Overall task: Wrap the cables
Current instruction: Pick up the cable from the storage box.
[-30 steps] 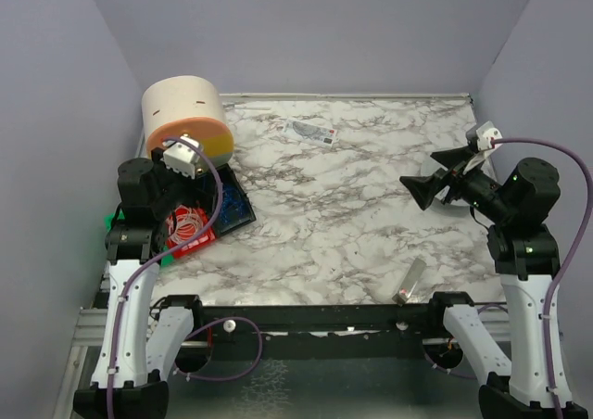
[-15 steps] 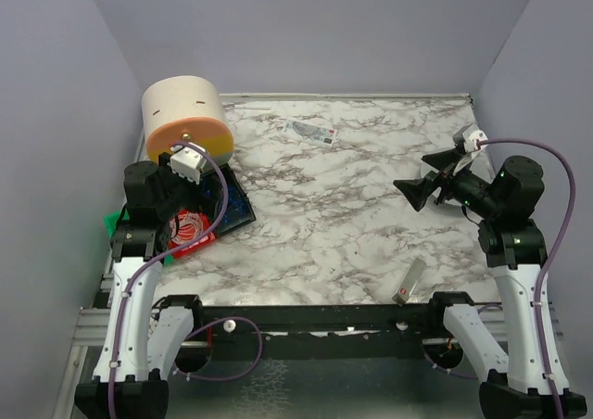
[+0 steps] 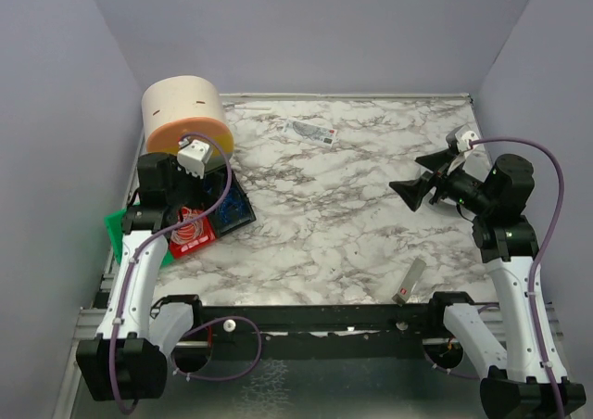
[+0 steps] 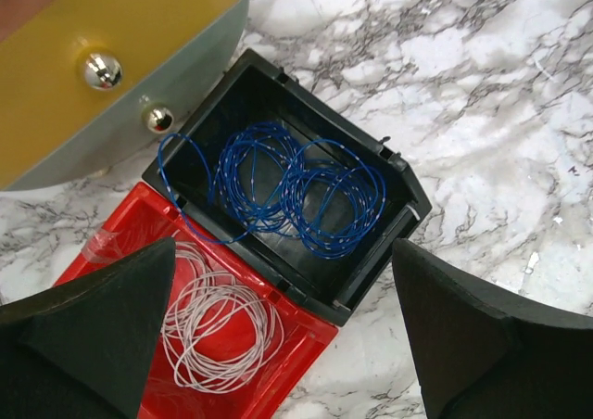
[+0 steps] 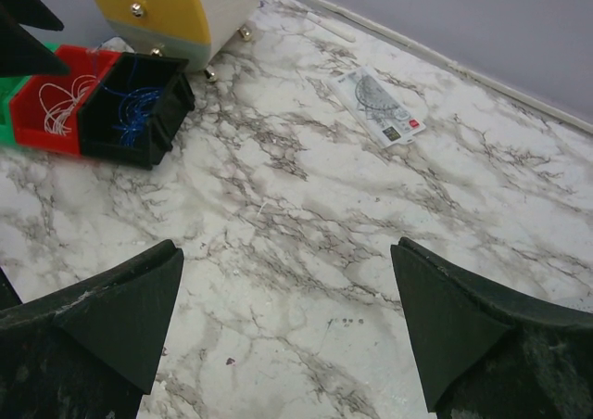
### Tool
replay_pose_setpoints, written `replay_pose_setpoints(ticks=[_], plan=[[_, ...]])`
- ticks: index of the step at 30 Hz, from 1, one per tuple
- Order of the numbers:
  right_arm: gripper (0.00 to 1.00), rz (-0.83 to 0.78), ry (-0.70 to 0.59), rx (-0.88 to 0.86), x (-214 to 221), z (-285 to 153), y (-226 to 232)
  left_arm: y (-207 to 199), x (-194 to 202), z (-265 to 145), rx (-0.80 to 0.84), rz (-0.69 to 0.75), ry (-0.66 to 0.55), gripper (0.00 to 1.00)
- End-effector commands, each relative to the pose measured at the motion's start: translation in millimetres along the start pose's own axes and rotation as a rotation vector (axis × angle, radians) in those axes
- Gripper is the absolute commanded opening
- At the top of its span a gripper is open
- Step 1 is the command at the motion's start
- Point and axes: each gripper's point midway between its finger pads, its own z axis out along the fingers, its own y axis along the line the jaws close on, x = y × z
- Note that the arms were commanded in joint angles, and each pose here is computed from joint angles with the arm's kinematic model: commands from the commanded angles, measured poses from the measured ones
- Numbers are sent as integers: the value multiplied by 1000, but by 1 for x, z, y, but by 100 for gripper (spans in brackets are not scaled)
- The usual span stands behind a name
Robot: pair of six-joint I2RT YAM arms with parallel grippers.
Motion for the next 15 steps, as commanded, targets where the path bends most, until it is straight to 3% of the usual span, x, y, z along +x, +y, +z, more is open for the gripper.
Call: replay_pose_setpoints(ticks=[1, 15], plan=[[100, -12, -15, -18, -1, 1, 1, 12, 8, 13, -30, -28, 55, 99], [100, -26, -18, -20, -2, -2, 4, -14, 12, 23, 86, 44, 67, 99]])
